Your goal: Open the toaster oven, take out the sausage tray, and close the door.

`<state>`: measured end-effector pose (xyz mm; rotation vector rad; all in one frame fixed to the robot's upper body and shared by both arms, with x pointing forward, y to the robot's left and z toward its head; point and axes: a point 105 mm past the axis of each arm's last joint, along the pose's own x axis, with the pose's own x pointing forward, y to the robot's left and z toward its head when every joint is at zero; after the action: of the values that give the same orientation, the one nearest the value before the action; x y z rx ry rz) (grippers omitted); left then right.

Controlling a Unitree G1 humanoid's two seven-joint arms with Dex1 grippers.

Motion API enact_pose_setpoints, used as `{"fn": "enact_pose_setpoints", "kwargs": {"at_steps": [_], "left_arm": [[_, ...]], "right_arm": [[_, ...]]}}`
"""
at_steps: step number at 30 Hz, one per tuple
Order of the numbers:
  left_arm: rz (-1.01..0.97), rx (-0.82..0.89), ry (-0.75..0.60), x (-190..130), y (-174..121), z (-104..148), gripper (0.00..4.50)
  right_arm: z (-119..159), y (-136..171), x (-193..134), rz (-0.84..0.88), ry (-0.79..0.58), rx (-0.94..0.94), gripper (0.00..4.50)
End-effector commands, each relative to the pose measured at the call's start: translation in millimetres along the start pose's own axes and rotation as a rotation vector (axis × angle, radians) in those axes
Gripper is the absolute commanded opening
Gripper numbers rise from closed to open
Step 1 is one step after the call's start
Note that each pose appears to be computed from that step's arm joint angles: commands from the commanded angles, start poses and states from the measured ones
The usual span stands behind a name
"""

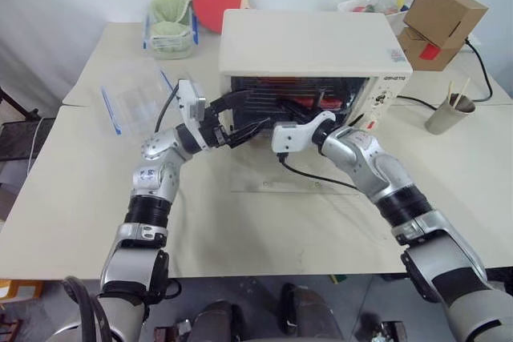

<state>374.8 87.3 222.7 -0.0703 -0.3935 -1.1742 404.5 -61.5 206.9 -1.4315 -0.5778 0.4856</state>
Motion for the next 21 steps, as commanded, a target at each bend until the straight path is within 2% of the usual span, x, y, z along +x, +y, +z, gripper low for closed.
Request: {"fn": "enact_pose_setpoints", "kwargs": {"at_steps": [1, 9, 21], "left_arm": [[0.050, 0.025, -0.054, -12, 15, 23, 4.50], [0.065, 0.006, -0.032, -20, 19, 22, 4.50], [0.068, -0.033, -0.037, -17, 18, 15, 4.50]], "right_arm": [[15, -27, -15, -0.083, -0.058, -0.002, 0.01], [30, -9, -49, -0.012, -0.069, 0.011, 0.01], [54, 0, -85, 0.050, -0.102, 0.010, 0.01]]}}
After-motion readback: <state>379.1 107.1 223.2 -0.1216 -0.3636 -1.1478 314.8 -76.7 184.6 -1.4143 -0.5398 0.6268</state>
